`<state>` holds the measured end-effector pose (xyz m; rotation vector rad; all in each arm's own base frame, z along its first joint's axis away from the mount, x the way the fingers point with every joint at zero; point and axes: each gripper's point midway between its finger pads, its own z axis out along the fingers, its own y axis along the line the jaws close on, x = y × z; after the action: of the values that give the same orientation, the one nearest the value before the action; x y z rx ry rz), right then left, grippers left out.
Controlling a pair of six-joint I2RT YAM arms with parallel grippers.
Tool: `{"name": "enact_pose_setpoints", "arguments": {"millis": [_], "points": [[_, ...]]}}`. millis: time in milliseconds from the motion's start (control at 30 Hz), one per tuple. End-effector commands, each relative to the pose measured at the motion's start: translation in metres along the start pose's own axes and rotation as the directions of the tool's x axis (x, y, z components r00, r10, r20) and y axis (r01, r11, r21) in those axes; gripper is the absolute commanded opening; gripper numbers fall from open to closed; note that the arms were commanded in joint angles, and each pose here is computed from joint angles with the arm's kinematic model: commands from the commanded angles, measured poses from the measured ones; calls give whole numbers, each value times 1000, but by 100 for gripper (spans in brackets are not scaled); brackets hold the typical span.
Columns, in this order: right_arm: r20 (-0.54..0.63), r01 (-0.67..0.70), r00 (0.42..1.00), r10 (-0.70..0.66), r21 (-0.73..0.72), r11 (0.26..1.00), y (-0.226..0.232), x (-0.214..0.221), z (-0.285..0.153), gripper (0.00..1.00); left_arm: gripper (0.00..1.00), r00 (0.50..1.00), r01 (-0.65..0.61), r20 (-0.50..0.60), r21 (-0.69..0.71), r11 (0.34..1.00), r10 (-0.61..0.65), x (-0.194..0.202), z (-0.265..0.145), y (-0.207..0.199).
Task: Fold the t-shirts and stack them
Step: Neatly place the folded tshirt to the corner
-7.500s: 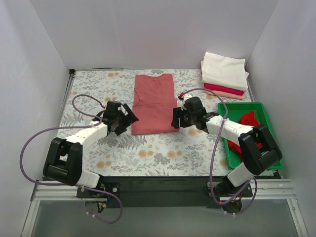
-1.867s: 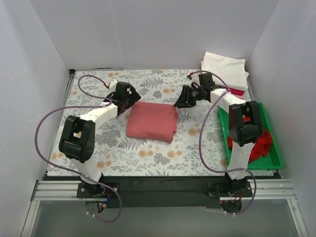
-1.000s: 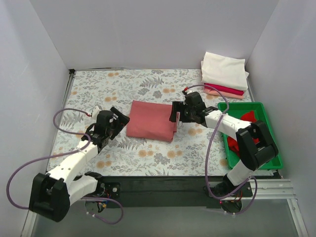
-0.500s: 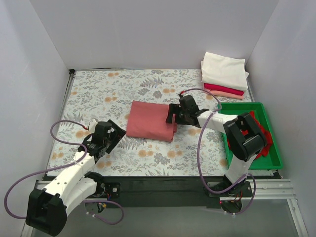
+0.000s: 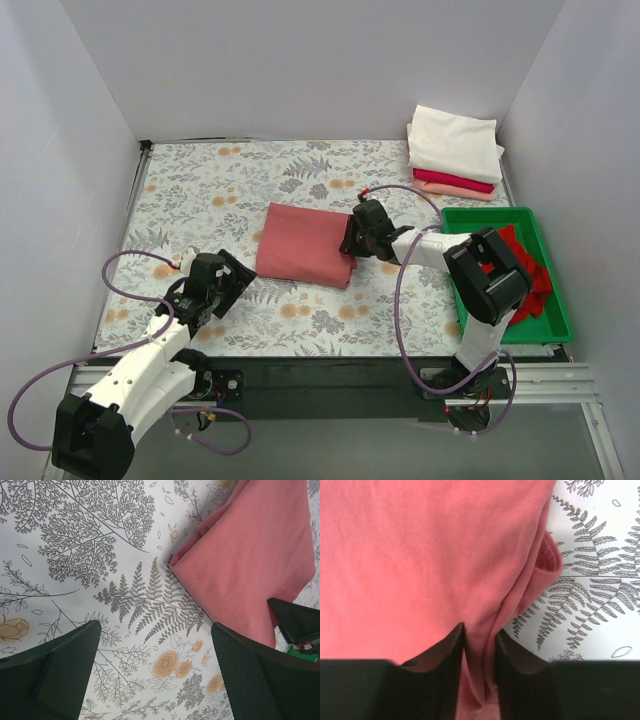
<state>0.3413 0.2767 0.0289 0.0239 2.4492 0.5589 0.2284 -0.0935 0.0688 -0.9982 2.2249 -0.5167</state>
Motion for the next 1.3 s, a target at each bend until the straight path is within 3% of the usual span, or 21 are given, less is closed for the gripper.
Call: {"name": "enact_pose_setpoints", "arguments": {"millis": [0, 133, 333, 467, 600, 700, 833, 1267], "points": [[-34, 1, 999, 1, 54, 999, -11, 19, 11, 32, 92, 1000, 1, -17, 4, 1000, -1, 4, -1, 1], [-18, 82, 997, -81, 72, 994, -14, 10, 17, 2, 92, 1000, 2, -17, 6, 1000, -2, 4, -1, 2], [48, 349, 934, -353, 70, 934, 2, -37, 16, 1, 92, 1000, 2, -18, 11, 1000, -2, 5, -2, 1], [116, 497, 848, -518, 168, 851, 2, -81, 9, 1, 92, 1000, 0, -4, 1, 1000, 0, 2, -1, 3], [103, 641, 715, -691, 296, 708, -3, -121, 7, 1, 92, 1000, 0, 23, 0, 1000, 0, -4, -4, 0], [86, 671, 639, -764, 424, 609, -7, -158, -1, 1, 92, 999, 6, 42, -4, 1000, -6, -8, -6, 0], [58, 627, 608, -792, 577, 523, -24, -208, -15, 1, 92, 998, 10, 63, -22, 1000, -8, -13, -5, 1], [202, 395, 654, -729, 730, 557, -64, -329, -52, 1, 93, 994, 33, 108, -82, 996, -24, -25, -2, 0]]}}
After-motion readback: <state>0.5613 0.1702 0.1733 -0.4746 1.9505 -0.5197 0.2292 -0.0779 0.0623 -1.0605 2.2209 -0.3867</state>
